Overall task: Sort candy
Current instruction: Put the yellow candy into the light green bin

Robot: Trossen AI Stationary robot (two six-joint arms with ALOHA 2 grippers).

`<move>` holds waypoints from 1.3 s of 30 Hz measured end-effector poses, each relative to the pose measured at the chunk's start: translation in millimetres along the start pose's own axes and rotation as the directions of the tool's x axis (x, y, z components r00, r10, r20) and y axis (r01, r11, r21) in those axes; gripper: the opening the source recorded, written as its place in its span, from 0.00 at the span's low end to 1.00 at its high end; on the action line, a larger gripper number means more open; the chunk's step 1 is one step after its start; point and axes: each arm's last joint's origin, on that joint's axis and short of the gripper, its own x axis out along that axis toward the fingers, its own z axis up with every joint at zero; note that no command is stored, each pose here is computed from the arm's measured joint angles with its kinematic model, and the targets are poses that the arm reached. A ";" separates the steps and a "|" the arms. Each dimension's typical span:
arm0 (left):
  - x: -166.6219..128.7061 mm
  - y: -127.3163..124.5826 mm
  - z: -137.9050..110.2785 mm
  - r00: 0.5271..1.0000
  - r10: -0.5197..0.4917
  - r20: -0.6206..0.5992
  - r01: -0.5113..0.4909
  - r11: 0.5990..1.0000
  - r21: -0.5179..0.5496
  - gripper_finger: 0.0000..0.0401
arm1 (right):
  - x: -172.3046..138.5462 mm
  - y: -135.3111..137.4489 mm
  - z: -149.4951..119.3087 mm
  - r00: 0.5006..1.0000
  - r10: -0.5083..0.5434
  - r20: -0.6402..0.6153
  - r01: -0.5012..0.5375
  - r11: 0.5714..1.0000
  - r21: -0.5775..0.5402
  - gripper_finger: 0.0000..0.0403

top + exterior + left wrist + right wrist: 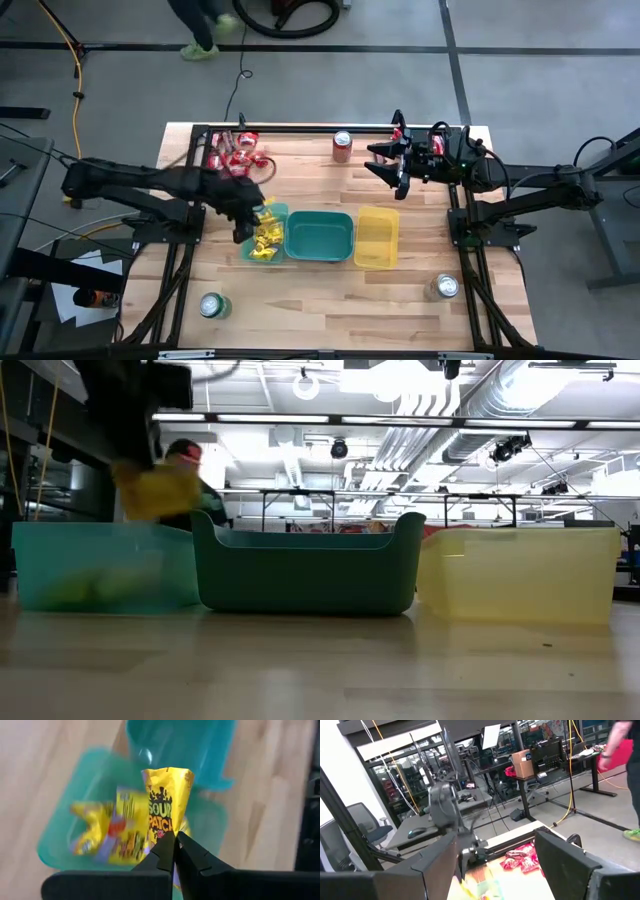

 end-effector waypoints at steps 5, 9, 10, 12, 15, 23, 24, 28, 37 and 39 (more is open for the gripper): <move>21.6 2.8 -9.4 0.995 0.023 -0.099 -0.030 0.997 -0.071 0.02 | 0.0 -0.3 -1.2 1.000 -0.003 -0.013 0.003 1.000 -0.002 0.65; 23.7 2.6 -9.6 0.994 0.046 -0.100 -0.056 0.993 -0.104 0.10 | 0.0 -0.5 -1.7 1.000 -0.005 -0.018 0.005 1.000 -0.002 0.65; 23.6 2.6 -9.4 0.994 0.047 -0.096 -0.058 0.992 -0.113 0.13 | 0.0 -0.5 -1.7 1.000 -0.005 -0.018 0.005 1.000 -0.002 0.65; 23.5 2.6 -8.9 0.995 0.051 -0.089 -0.062 0.991 -0.119 0.21 | 0.0 -0.5 -1.8 1.000 -0.005 -0.018 0.005 1.000 -0.002 0.65; 20.6 1.1 -6.2 0.996 0.045 -0.074 -0.054 0.991 -0.121 0.33 | 0.0 -0.5 -1.9 1.000 -0.005 -0.019 0.005 1.000 -0.002 0.65; -24.6 -13.4 42.5 0.981 -0.034 0.190 0.045 0.998 -0.052 0.57 | 0.0 0.7 2.2 1.000 0.007 0.023 -0.007 1.000 -0.006 0.65; -36.0 -15.8 52.6 0.965 -0.042 0.259 0.049 0.999 -0.019 0.58 | -0.1 1.1 4.3 0.999 0.012 0.044 -0.012 1.000 -0.004 0.65; -80.7 -22.6 88.0 0.828 -0.072 0.557 -0.001 0.992 0.130 0.60 | -0.3 -0.6 10.6 0.995 0.013 0.103 -0.010 0.999 -0.035 0.65; -109.7 -21.3 109.8 0.602 -0.150 0.784 -0.051 0.973 0.225 0.59 | -0.1 -1.3 10.7 0.995 0.022 0.100 -0.019 0.999 -0.029 0.65; -100.6 -21.1 108.1 0.603 -0.160 0.782 -0.038 0.973 0.228 0.59 | -0.2 -0.6 10.3 0.995 0.034 0.095 -0.032 0.999 -0.030 0.65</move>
